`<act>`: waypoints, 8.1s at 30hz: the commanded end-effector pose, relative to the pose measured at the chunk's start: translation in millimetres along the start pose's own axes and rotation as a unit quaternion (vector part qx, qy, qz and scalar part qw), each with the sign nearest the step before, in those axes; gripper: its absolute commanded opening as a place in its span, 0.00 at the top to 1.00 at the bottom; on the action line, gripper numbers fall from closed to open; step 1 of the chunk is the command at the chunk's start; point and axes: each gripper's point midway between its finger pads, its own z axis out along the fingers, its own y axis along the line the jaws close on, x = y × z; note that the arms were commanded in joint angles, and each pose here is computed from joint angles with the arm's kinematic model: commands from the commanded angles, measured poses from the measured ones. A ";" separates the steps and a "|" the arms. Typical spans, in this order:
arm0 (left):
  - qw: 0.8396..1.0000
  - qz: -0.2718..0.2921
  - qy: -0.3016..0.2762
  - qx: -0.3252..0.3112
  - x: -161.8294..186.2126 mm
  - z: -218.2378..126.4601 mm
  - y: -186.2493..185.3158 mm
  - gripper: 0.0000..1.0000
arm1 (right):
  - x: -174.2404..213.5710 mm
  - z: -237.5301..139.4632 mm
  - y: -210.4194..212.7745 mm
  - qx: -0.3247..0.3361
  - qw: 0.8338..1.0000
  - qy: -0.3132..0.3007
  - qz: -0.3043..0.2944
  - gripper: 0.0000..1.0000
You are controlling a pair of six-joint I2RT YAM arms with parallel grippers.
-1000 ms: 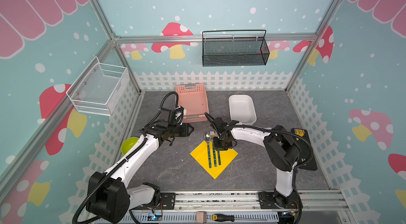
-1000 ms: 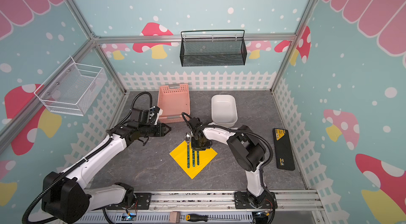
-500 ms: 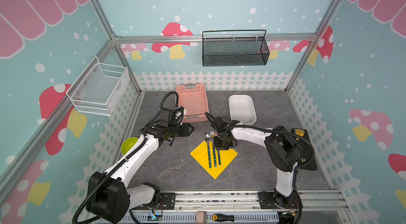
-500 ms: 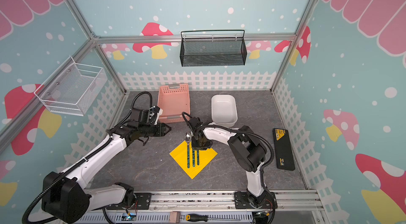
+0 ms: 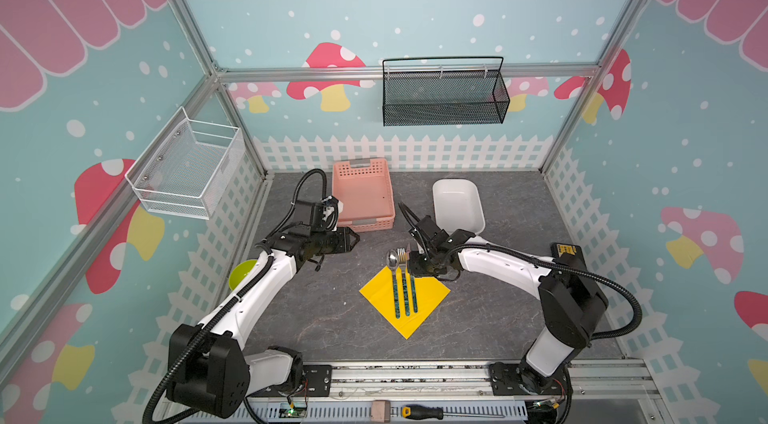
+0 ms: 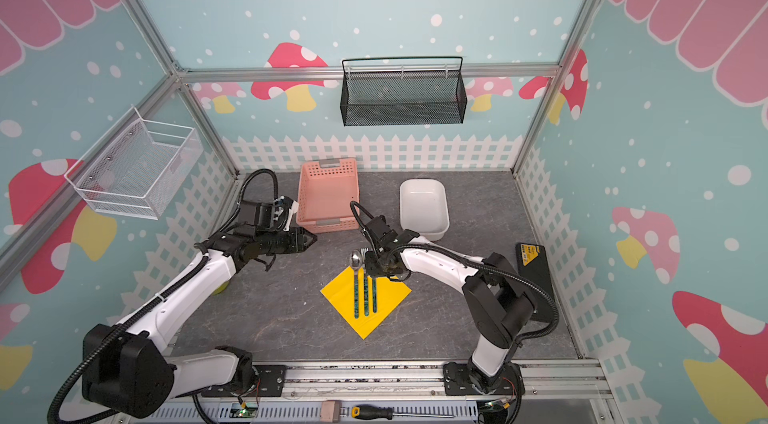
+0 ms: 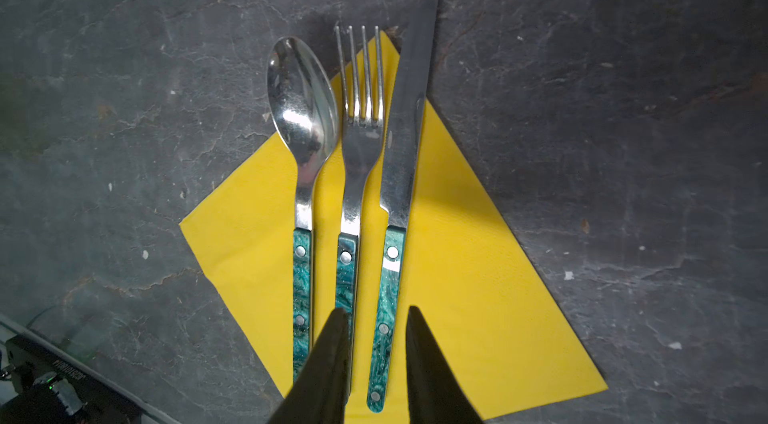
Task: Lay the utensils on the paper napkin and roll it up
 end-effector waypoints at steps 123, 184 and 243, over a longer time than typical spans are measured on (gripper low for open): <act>0.995 0.021 -0.067 -0.072 -37.4 -23.9 32.2 0.58 | 131.2 12.6 35.5 0.052 0.737 -0.049 -0.672 0.57; 0.997 0.046 -0.035 -0.045 -5.2 -5.6 -0.9 0.59 | 117.8 17.4 60.7 0.038 0.725 -0.089 -0.682 0.77; 0.998 0.044 -0.028 -0.041 -5.7 -1.7 -1.4 0.59 | 110.2 -15.9 61.7 0.032 0.714 -0.115 -0.690 1.00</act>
